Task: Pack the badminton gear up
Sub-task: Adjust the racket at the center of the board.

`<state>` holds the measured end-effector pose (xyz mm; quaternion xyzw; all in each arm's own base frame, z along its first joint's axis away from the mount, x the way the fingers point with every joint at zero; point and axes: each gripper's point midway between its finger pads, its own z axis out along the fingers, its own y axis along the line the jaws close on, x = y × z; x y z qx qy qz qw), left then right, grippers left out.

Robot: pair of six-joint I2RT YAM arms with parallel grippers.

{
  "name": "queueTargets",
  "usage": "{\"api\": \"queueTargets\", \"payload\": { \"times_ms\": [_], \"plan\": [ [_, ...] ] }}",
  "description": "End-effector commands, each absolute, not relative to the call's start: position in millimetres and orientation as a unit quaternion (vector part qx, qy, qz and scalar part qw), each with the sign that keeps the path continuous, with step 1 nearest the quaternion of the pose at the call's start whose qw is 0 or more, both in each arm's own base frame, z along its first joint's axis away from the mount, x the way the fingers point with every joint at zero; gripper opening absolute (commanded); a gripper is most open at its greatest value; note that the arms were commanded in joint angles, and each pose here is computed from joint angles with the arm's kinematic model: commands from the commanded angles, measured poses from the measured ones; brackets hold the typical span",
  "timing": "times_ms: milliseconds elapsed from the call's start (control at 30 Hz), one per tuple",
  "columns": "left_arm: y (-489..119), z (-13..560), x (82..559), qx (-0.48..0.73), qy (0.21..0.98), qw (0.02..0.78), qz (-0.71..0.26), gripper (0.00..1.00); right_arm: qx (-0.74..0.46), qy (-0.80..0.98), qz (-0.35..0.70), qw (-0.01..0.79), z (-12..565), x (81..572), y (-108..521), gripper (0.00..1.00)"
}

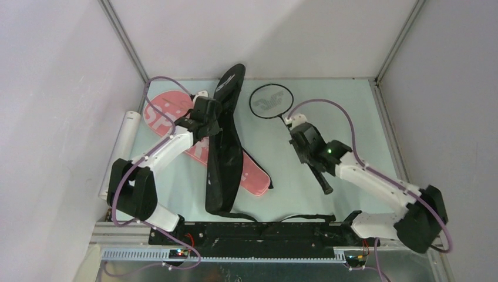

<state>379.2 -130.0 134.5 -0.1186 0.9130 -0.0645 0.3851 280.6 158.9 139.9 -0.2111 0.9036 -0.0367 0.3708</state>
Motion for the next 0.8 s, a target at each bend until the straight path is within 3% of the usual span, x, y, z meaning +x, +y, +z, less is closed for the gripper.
{"api": "queueTargets", "payload": {
  "times_ms": [0,300,500,567,600,667,767],
  "plan": [
    [-110.9,160.1,377.7,-0.166,0.893,0.415,-0.050,0.00,-0.177,0.898,-0.028,0.402,149.7,252.2,156.9,0.00],
    [-87.2,162.6,348.5,-0.189,0.886,0.422,-0.023,0.00,-0.142,0.924,0.179,0.307,76.3,181.8,250.4,0.00],
    [-93.5,157.8,346.8,-0.183,0.892,0.412,-0.037,0.00,-0.092,0.932,0.162,0.311,50.3,192.5,266.2,0.01],
    [-92.4,156.9,345.7,-0.181,0.892,0.412,-0.035,0.00,-0.101,0.929,0.161,0.316,50.9,195.3,268.4,0.20],
    [-91.7,156.3,345.0,-0.179,0.893,0.412,-0.033,0.00,-0.114,0.926,0.160,0.322,52.4,197.0,269.4,0.33],
    [-91.6,156.6,343.9,-0.175,0.893,0.413,-0.033,0.00,-0.145,0.916,0.162,0.336,56.5,203.0,273.1,0.48],
    [-90.9,156.5,343.1,-0.170,0.894,0.413,-0.031,0.00,-0.173,0.903,0.169,0.355,60.8,222.0,279.8,0.55]
  ]
}}
